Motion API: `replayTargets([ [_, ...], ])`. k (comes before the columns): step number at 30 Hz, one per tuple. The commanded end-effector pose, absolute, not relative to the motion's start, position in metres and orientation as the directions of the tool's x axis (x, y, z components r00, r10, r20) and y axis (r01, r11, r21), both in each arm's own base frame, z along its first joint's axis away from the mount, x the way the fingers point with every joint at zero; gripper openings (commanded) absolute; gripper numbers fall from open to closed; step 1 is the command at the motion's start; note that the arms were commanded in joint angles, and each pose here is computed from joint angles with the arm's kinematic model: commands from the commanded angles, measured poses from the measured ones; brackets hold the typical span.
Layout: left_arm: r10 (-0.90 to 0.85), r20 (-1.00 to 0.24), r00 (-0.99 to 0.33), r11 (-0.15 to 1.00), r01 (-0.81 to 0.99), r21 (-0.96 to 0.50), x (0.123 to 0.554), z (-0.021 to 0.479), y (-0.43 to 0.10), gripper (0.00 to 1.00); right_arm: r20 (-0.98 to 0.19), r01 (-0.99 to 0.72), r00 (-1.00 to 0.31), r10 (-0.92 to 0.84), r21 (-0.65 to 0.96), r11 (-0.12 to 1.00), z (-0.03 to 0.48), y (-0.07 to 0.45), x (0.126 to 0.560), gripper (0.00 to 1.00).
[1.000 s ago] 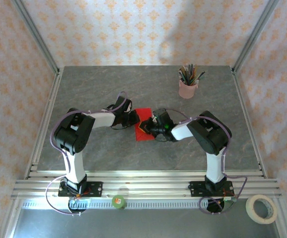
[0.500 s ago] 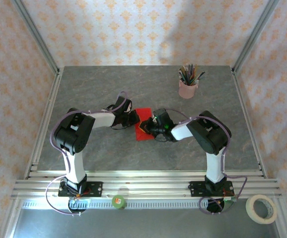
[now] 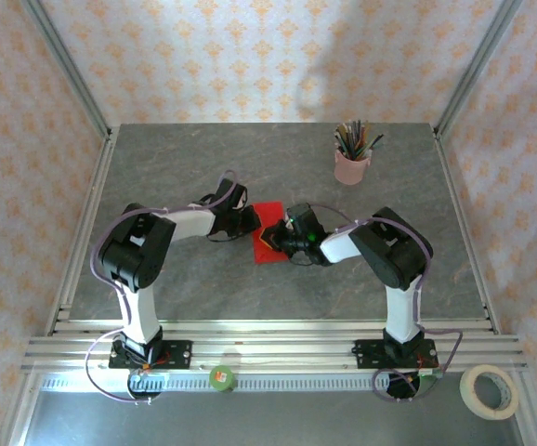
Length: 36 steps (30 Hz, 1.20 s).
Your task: Fold a paper plane with a square sheet of paper (pick it up from the middle)
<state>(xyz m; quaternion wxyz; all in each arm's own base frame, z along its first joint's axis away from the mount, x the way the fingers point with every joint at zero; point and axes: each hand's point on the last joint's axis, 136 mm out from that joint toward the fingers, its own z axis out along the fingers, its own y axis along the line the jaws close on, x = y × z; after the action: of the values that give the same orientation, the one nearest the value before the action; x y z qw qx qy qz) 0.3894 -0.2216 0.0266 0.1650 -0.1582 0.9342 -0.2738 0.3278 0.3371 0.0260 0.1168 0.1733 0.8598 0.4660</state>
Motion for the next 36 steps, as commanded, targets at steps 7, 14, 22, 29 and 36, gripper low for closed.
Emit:
replayTargets([
  [7, -0.553, -0.357, -0.753, 0.758, -0.277, -0.590, 0.413, 0.093, -0.172, 0.22, -0.017, 0.260, -0.904, 0.427, 0.771, 0.582, -0.008, 0.321, 0.318, 0.10],
  [14, -0.558, -0.329, -0.761, 0.738, -0.274, -0.616, 0.393, 0.089, -0.171, 0.23, -0.011, 0.269, -0.905, 0.426, 0.760, 0.592, -0.012, 0.320, 0.317, 0.30],
  [22, -0.528, -0.277, -0.803, 0.698, -0.224, -0.681, 0.376, 0.082, -0.189, 0.19, -0.023, 0.283, -0.902, 0.431, 0.724, 0.629, -0.020, 0.312, 0.313, 0.23],
  [29, -0.434, -0.279, -0.857, 0.720, -0.144, -0.679, 0.364, 0.073, -0.219, 0.02, -0.042, 0.295, -0.898, 0.438, 0.680, 0.671, -0.028, 0.301, 0.310, 0.03],
  [36, -0.393, -0.276, -0.877, 0.750, -0.132, -0.648, 0.362, 0.059, -0.234, 0.00, -0.037, 0.300, -0.897, 0.441, 0.681, 0.668, -0.029, 0.302, 0.311, 0.00],
])
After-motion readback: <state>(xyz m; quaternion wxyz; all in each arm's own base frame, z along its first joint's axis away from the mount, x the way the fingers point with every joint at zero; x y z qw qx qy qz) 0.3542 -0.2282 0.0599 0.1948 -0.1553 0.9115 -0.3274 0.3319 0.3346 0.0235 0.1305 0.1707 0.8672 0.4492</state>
